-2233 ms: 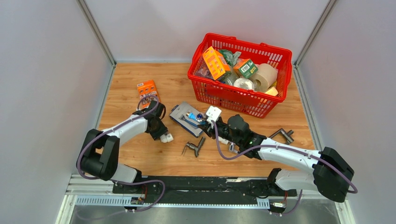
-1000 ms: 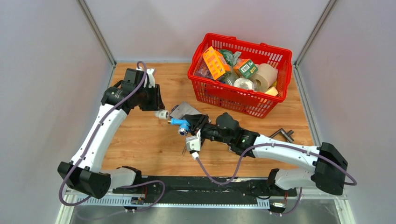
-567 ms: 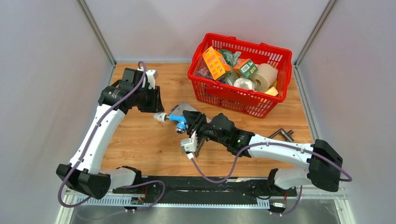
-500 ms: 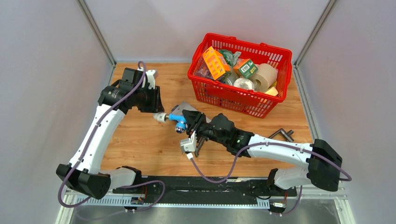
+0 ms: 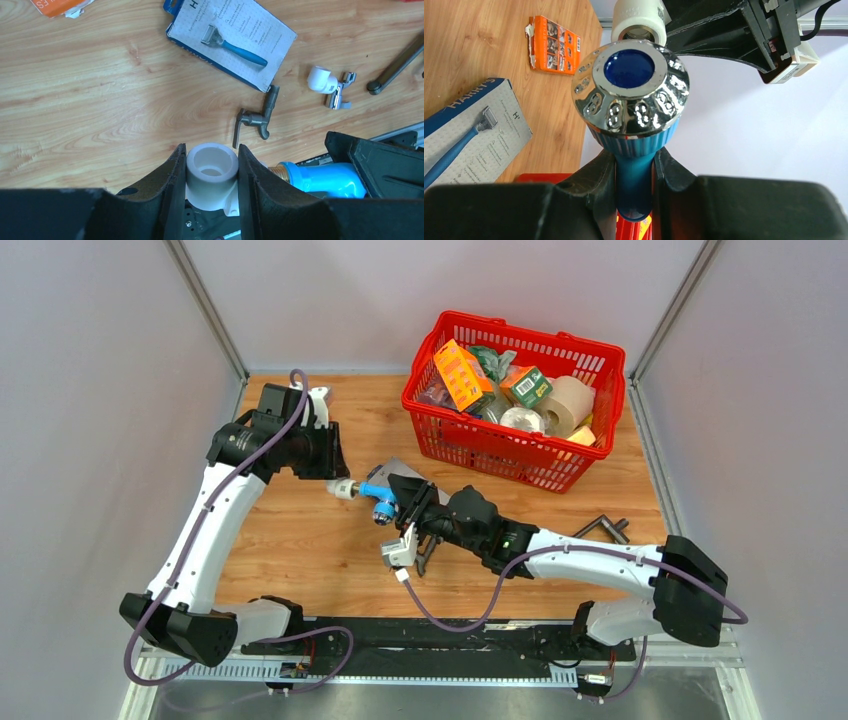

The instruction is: Install the water faucets

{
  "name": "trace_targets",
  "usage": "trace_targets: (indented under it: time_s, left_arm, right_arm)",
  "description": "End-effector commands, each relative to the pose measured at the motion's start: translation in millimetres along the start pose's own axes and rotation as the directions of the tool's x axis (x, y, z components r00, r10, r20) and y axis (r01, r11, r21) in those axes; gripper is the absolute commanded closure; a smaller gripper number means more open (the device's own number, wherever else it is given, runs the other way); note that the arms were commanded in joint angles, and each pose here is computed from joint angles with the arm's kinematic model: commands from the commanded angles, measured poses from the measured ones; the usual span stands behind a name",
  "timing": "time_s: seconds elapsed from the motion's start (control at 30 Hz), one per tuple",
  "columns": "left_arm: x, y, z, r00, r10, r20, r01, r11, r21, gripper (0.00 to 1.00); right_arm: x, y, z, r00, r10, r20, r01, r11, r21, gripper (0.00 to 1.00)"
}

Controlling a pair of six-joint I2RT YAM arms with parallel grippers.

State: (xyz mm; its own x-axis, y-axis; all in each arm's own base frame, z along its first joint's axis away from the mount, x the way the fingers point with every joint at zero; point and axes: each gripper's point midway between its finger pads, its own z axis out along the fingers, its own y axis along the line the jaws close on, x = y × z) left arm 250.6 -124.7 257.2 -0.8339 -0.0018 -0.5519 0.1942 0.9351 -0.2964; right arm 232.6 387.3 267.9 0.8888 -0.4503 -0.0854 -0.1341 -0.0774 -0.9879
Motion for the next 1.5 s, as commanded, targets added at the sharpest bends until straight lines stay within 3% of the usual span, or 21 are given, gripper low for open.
trace_targets:
  time_s: [0.0, 0.6, 0.93, 1.27, 1.47]
  left_arm:
    - [-15, -9, -9, 0.998, -0.043, 0.052, 0.042, 0.999, 0.023, 1.00]
    - [-21, -16, -13, 0.996, -0.057, 0.062, 0.054, 0.998, 0.042, 1.00]
    - [-23, -28, -20, 0.994, -0.017, 0.107, 0.008, 0.996, 0.084, 1.00]
    - [-40, -45, -28, 0.965, -0.098, 0.243, 0.059, 0.985, 0.165, 1.00]
    - [-42, -48, -30, 0.948, -0.055, 0.313, -0.001, 0.984, 0.176, 1.00]
  right_arm:
    - [-8, -29, 2, 1.000, -0.018, 0.008, 0.017, 0.996, 0.088, 1.00]
    - [-7, -20, 5, 0.999, -0.051, -0.017, 0.052, 0.996, 0.071, 1.00]
    - [-15, -25, 8, 0.999, 0.036, 0.031, -0.038, 0.997, 0.061, 1.00]
    - [-15, -24, 11, 0.986, 0.164, 0.036, -0.166, 0.985, 0.047, 1.00]
    - [-29, -19, 11, 0.966, 0.237, 0.107, -0.238, 0.971, 0.000, 1.00]
